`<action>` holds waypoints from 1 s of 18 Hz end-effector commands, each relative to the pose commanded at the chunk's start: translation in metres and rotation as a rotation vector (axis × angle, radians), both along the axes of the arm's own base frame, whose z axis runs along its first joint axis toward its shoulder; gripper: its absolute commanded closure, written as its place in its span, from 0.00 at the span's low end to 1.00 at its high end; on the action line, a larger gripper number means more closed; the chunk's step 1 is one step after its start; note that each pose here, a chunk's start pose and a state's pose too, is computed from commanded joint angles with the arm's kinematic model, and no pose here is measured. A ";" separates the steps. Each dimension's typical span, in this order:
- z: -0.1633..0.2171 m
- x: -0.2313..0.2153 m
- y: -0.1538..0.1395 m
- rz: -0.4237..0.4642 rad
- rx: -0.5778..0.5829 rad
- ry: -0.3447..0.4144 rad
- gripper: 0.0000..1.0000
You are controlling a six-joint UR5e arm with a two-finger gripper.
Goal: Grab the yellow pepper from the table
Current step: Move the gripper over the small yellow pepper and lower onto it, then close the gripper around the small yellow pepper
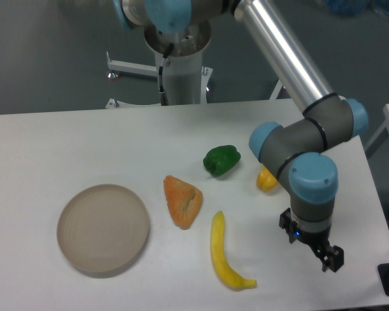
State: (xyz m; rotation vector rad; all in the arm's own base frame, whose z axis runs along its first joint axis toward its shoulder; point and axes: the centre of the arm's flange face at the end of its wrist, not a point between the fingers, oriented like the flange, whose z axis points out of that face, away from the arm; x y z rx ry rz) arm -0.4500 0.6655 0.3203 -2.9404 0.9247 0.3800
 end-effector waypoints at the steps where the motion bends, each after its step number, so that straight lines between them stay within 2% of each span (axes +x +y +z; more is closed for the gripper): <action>1: 0.001 0.004 -0.006 0.002 -0.007 -0.006 0.00; 7: 0.008 0.031 -0.045 0.003 -0.084 -0.071 0.00; 10: 0.011 0.034 -0.078 0.016 -0.153 -0.051 0.00; 14: 0.000 0.044 -0.108 -0.001 -0.207 -0.069 0.00; 18: -0.016 0.047 -0.141 0.030 -0.232 -0.103 0.00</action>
